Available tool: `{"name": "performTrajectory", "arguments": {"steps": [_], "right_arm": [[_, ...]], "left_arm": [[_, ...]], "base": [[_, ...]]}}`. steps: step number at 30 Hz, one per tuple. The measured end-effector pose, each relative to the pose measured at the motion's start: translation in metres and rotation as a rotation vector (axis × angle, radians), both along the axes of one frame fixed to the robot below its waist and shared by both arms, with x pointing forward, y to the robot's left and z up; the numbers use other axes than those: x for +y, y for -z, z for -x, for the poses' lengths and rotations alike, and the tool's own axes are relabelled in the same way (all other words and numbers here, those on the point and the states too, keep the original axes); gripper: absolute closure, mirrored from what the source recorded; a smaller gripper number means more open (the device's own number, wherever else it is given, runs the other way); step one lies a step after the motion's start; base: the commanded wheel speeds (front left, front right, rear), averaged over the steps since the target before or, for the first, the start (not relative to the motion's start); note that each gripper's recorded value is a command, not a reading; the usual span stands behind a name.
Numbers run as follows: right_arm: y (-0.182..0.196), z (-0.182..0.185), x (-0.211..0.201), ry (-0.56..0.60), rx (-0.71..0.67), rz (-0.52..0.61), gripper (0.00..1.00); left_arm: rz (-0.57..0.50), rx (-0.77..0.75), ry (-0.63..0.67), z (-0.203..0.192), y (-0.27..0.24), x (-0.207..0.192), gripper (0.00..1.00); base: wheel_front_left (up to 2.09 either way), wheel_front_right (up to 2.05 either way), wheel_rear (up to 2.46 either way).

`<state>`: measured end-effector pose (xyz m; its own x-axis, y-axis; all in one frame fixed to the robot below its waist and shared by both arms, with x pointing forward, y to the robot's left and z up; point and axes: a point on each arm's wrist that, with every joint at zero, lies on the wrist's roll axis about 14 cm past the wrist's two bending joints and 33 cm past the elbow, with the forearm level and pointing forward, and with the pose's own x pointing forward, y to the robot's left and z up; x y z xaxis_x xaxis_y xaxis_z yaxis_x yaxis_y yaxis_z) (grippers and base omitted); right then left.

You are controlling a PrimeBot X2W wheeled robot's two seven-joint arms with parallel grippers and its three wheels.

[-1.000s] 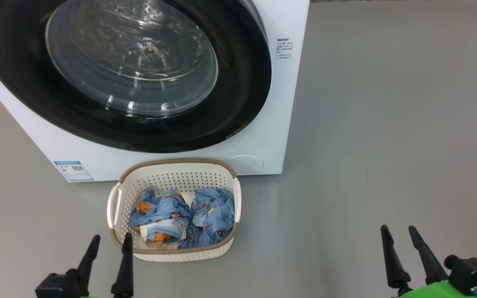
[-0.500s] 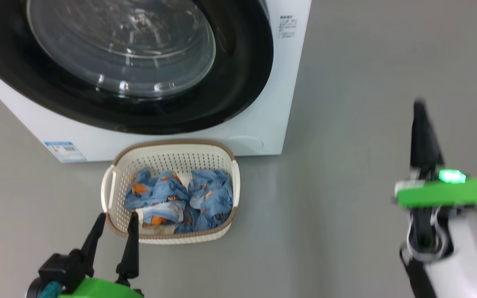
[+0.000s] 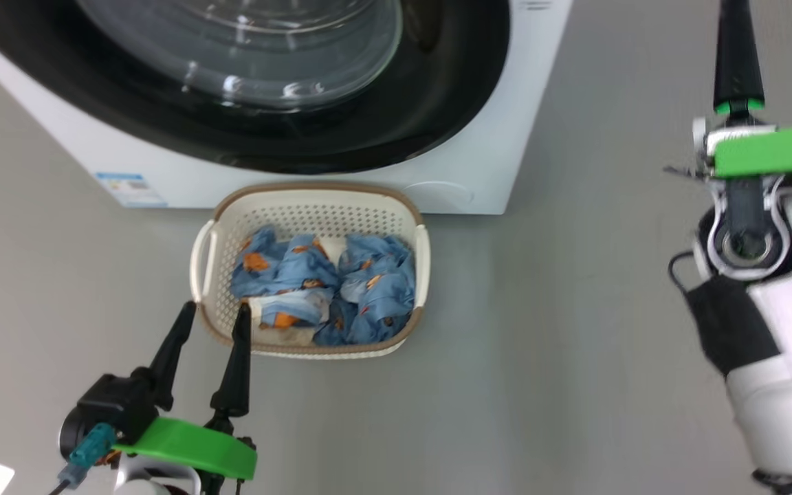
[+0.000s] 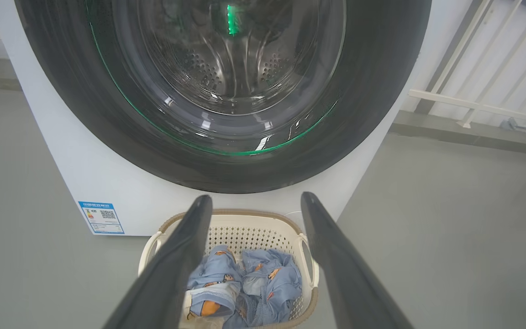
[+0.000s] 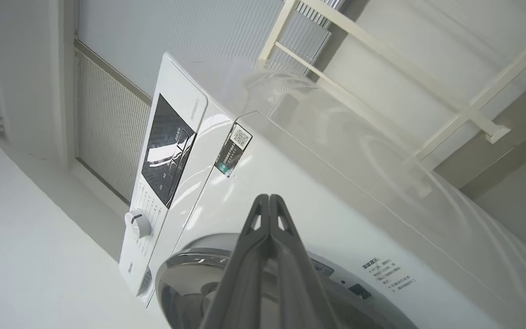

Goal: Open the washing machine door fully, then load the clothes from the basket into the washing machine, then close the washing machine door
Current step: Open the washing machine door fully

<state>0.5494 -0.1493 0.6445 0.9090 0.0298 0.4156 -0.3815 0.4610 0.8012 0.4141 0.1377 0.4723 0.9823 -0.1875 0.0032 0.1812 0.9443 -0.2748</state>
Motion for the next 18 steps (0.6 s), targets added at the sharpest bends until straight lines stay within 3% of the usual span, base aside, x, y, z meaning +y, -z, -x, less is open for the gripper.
{"name": "performTrajectory", "arguments": {"steps": [3,13,18], "right_arm": [[0.001,-0.017,0.015,-0.128,0.050,-0.068,1.00],[0.020,-0.057,0.050,-0.393,0.184,-0.003,1.00],[0.032,-0.074,0.069,-0.533,0.248,-0.021,1.00]], "left_arm": [[0.002,0.002,-0.010,-0.001,0.001,0.003,0.00],[0.016,0.034,-0.028,-0.010,0.013,0.007,0.00],[0.019,0.051,-0.032,-0.018,0.022,0.008,0.00]], "base": [[0.00,0.00,0.00],[0.00,0.00,0.00],[0.00,0.00,0.00]]}}
